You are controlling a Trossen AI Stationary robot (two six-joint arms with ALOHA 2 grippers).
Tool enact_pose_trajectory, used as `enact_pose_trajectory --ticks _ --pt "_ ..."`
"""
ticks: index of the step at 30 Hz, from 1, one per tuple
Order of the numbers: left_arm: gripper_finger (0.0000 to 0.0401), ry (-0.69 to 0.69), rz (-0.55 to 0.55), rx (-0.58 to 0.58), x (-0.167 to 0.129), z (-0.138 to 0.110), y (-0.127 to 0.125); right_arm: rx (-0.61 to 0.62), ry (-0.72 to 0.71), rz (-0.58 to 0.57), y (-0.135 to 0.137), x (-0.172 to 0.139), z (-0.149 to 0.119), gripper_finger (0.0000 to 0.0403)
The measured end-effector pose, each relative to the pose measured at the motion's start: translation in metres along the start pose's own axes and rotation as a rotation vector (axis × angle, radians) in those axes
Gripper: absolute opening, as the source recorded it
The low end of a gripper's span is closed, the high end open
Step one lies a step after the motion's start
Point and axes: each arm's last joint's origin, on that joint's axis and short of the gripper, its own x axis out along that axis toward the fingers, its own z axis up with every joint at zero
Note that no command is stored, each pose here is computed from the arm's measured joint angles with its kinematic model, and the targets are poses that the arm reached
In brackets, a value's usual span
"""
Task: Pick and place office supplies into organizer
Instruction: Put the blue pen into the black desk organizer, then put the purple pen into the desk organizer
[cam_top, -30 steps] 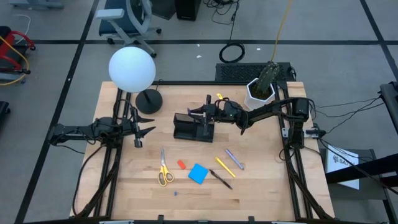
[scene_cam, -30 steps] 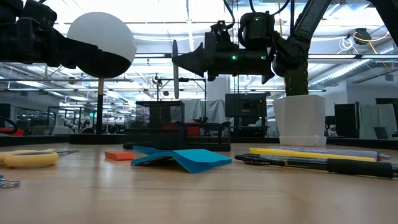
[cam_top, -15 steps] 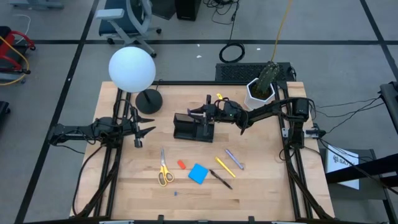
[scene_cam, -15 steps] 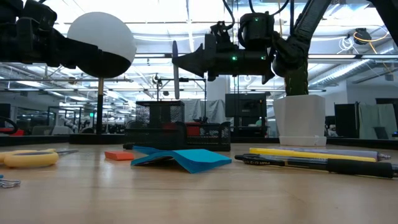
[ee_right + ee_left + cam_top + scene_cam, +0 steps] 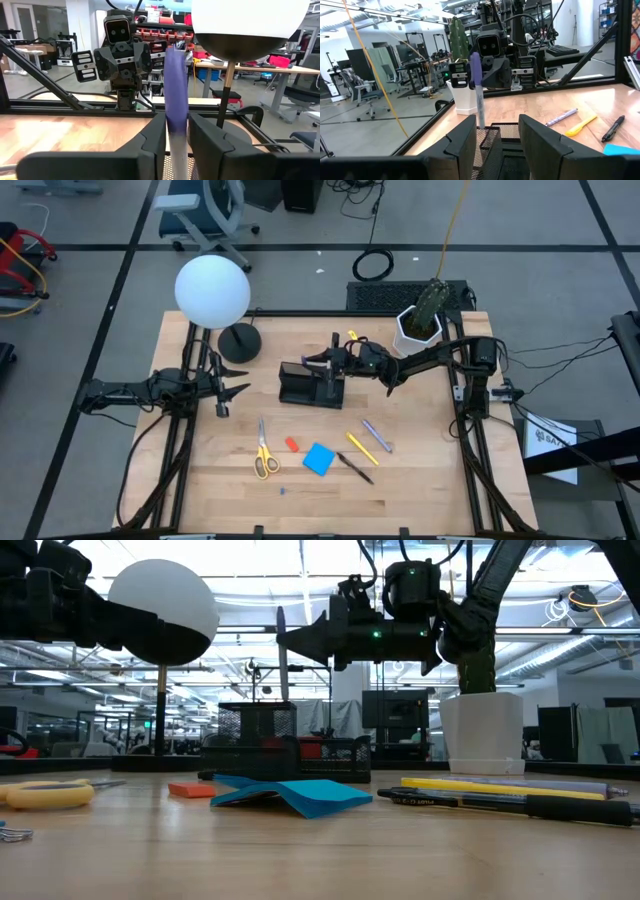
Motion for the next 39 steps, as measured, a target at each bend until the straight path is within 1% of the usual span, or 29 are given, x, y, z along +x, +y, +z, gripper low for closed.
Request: enact_pose_trajectory --ticks 8,13,22,29,34,39 --pt "0.0154 0.000 0.000 0.000 0.000 0.000 0.000 -0.001 0.000 0.000 0.000 0.000 0.000 0.0139" --pt "0.0154 0.000 0.000 0.000 0.000 0.000 0.000 0.000 0.000 -0.004 0.000 0.000 0.000 0.0158" --pt "0.0154 0.000 0.000 0.001 0.000 0.000 0.000 -0.025 -0.009 -0.002 0.000 0.000 0.001 0.0157" --pt "0.0154 0.000 0.000 0.000 0.000 0.000 0.000 -0.022 -0.011 0.006 0.003 -0.002 0.012 0.0157" --pt "0.0154 0.000 0.000 0.000 0.000 0.000 0.000 -0.025 0.048 0.007 0.005 -0.007 0.026 0.0152" --pt "0.0154 -0.001 0.000 0.000 0.000 0.000 0.000 -0.103 0.145 -0.058 0.016 -0.015 0.042 0.0151"
